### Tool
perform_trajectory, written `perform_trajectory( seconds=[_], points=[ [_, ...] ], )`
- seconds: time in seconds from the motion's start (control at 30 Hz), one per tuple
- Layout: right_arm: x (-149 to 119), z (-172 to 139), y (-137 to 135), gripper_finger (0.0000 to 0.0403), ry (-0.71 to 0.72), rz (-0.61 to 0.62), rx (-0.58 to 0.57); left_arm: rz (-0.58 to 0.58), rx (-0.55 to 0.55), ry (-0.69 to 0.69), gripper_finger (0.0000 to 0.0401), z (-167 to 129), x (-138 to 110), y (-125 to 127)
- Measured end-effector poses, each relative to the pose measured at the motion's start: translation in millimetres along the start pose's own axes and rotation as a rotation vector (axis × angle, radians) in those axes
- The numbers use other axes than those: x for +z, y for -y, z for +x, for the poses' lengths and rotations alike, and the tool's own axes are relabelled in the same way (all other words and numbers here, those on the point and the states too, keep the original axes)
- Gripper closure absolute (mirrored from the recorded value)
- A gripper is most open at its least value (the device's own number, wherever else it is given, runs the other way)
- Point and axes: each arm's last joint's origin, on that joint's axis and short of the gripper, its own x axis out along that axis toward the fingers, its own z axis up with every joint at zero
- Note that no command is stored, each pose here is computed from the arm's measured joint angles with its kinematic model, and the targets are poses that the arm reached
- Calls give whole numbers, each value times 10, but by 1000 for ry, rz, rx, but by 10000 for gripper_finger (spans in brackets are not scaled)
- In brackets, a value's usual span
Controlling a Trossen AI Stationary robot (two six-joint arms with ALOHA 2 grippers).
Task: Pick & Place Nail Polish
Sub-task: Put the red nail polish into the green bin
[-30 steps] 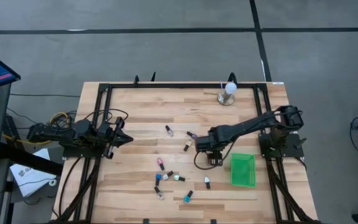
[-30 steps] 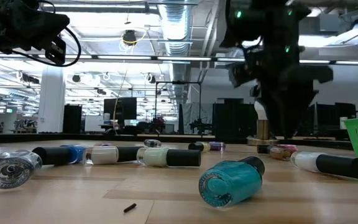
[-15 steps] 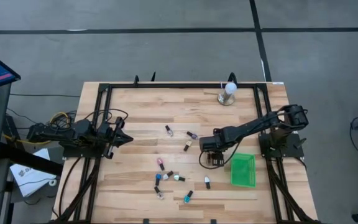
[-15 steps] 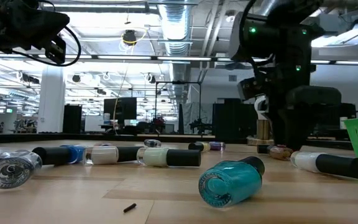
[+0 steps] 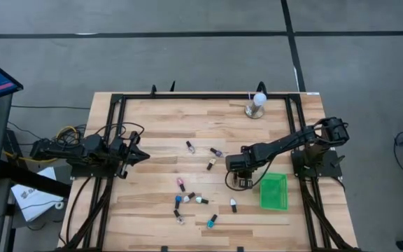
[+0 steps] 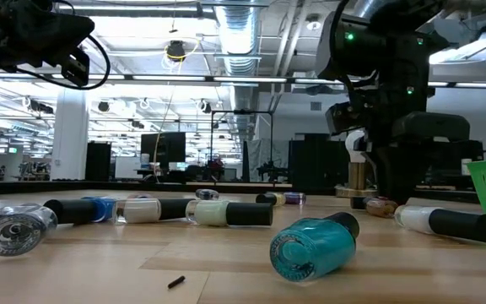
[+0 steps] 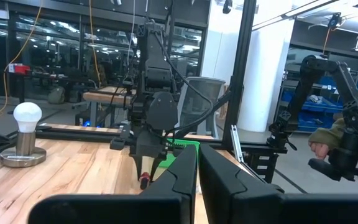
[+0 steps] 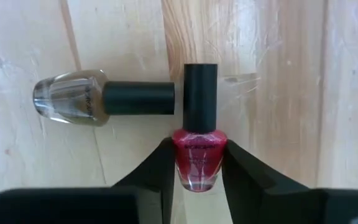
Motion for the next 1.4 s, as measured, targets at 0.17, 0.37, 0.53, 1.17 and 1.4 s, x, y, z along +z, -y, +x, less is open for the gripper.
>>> perform_trajectory(
  seconds=[0.17,0.37,0.53,1.17,1.4],
  points=[
    [-6,-7,4,312,-2,39,-5,0,0,0,388,0,-1,0],
    [-63,-196,90,312,41,86,-31,0,0,-1,388,0,-2,0],
    [-162,-532,194,312,98,181,-27,0,1,-5,388,2,-5,-1],
    [-1053,-1391,-461,296,158,535,240,0,1,-3,388,8,-3,-1],
    [-1192,-1137,-896,296,41,493,146,0,0,-3,388,8,-2,-1]
  ],
)
